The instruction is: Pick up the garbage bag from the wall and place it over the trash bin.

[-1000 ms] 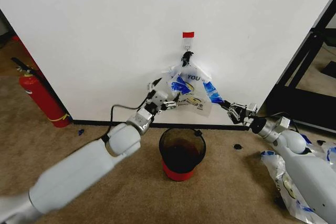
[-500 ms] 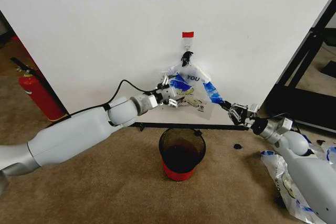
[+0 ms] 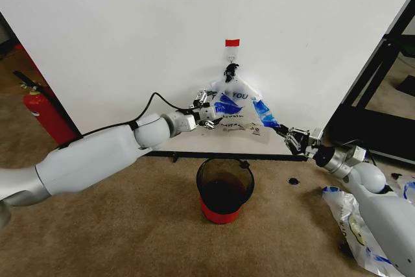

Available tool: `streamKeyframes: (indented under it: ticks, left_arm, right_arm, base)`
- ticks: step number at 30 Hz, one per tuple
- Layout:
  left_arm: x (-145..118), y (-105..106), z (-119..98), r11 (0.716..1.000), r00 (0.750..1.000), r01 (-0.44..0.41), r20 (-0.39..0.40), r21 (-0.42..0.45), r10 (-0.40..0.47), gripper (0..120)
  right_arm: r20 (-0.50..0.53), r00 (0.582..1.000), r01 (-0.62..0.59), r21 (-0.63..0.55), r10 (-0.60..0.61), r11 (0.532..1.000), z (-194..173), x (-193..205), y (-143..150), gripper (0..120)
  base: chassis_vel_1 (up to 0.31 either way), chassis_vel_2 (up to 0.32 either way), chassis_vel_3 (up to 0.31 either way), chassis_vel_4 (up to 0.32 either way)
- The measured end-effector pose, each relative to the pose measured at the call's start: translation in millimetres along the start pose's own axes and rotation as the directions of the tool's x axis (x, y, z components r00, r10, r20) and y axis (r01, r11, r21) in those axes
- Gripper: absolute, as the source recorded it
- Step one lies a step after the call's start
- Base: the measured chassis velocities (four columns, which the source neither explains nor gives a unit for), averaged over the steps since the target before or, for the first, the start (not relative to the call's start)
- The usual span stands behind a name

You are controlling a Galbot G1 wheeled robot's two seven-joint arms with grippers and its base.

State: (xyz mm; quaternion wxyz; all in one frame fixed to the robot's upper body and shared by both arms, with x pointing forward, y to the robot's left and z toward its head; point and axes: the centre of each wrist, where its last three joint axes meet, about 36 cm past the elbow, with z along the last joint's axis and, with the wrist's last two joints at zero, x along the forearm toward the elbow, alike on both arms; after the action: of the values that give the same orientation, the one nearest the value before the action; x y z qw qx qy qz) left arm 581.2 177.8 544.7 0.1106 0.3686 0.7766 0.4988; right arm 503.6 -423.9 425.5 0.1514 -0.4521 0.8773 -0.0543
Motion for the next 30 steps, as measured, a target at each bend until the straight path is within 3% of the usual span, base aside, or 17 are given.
streamKeyframes:
  ticks: [3,15,21,22,28,30]
  left_arm:
    - [-0.7,0.0,-0.9,1.000,1.000,-0.005,-0.006,-0.008,0.005,94]
    - [-2.5,-2.0,-1.5,0.998,0.997,-0.056,-0.062,-0.011,0.055,47]
    - [-2.0,-0.1,-4.6,0.999,0.997,-0.048,-0.056,-0.011,0.047,31]
    - [-0.1,1.7,-6.7,0.999,0.998,-0.038,-0.052,-0.009,0.037,22]
    - [7.8,4.3,-12.0,1.000,0.999,-0.009,-0.038,0.004,0.009,1]
    - [13.6,3.3,-16.4,1.000,1.000,-0.001,-0.031,0.015,0.002,0]
  right_arm:
    - [0.001,1.000,0.002,0.000,-0.002,1.000,-0.1,-0.9,0.0,0]
    - [-0.003,1.000,0.005,0.001,-0.005,1.000,-1.1,-0.3,1.6,0]
    - [-0.004,1.000,0.002,0.002,-0.002,1.000,-0.8,0.4,0.2,0]
    - [-0.005,1.000,0.000,0.002,0.000,1.000,-0.4,0.7,-0.3,0]
    - [-0.008,1.000,-0.003,0.001,0.003,1.000,0.8,1.9,-1.3,0]
    - [-0.009,1.000,-0.005,0.001,0.005,1.000,1.3,2.4,-1.8,0]
  base:
    - [0.000,0.000,0.000,0.000]
    - [0.000,0.000,0.000,0.000]
    - [0.000,0.000,0.000,0.000]
    - [0.000,0.000,0.000,0.000]
    - [0.000,0.000,0.000,0.000]
    - [0.000,0.000,0.000,0.000]
